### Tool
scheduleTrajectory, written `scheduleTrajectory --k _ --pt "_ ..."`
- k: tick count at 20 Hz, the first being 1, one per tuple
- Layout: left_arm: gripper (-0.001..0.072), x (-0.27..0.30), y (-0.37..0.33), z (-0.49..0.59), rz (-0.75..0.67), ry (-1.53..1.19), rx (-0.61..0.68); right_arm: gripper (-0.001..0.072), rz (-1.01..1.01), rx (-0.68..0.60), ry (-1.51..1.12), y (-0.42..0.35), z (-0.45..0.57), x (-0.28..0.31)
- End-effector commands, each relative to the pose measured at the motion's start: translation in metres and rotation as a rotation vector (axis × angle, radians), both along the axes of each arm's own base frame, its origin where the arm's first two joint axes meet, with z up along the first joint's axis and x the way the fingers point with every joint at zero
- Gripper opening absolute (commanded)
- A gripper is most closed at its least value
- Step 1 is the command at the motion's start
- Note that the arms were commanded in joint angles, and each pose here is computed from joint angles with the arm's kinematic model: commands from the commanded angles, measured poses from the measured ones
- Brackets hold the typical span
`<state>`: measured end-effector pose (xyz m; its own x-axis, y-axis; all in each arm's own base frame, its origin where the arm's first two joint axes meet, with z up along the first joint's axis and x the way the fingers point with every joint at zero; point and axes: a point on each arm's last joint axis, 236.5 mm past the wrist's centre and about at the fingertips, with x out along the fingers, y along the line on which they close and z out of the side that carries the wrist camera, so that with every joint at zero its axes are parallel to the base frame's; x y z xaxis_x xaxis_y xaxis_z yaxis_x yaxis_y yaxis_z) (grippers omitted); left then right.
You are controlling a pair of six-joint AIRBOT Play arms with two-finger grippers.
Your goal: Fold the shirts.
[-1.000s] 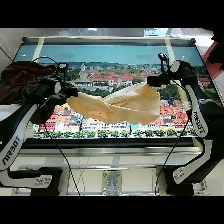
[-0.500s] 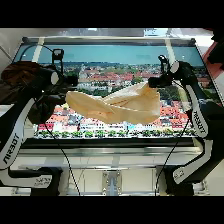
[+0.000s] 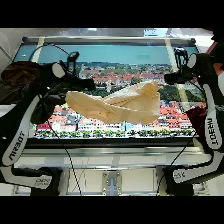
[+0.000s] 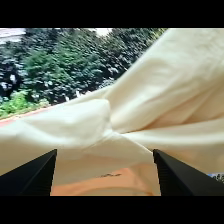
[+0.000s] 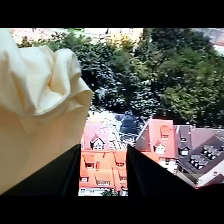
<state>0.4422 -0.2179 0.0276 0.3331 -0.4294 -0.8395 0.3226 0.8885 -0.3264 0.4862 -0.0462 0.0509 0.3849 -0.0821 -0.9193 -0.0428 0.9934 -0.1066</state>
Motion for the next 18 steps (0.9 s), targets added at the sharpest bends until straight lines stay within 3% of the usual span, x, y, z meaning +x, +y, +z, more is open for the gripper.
scheduleTrajectory --k 1,4,8,13,15,17,18 --pt "0.0709 -0.009 -0.048 -0.029 -0.215 -0.090 0.081 0.0344 -0.024 -0.038 -0.037 -0.020 0.024 -0.007" --pt "0.0708 -0.007 -0.044 -0.051 -0.389 -0.208 0.356 0.0344 0.016 -0.056 -0.030 -0.020 0.031 -0.013" --pt "0.0705 0.017 0.006 -0.047 -0.364 -0.275 0.634 0.0343 0.027 -0.057 -0.004 -0.019 0.029 -0.019" --pt "0.0705 -0.003 -0.005 -0.057 -0.652 -0.267 0.655 0.0344 0.038 0.011 -0.047 -0.003 0.031 -0.010" --pt "0.0688 -0.014 0.008 -0.062 -0.626 -0.184 0.677 0.0344 0.041 0.037 -0.044 0.003 0.031 -0.010" --pt "0.0599 -0.019 0.029 -0.063 -0.518 -0.110 0.714 0.0344 0.042 0.048 -0.033 0.006 0.030 -0.013" --pt "0.0598 -0.017 0.034 -0.062 -0.458 -0.099 0.705 0.0344 0.043 0.056 -0.028 0.008 0.029 -0.014"
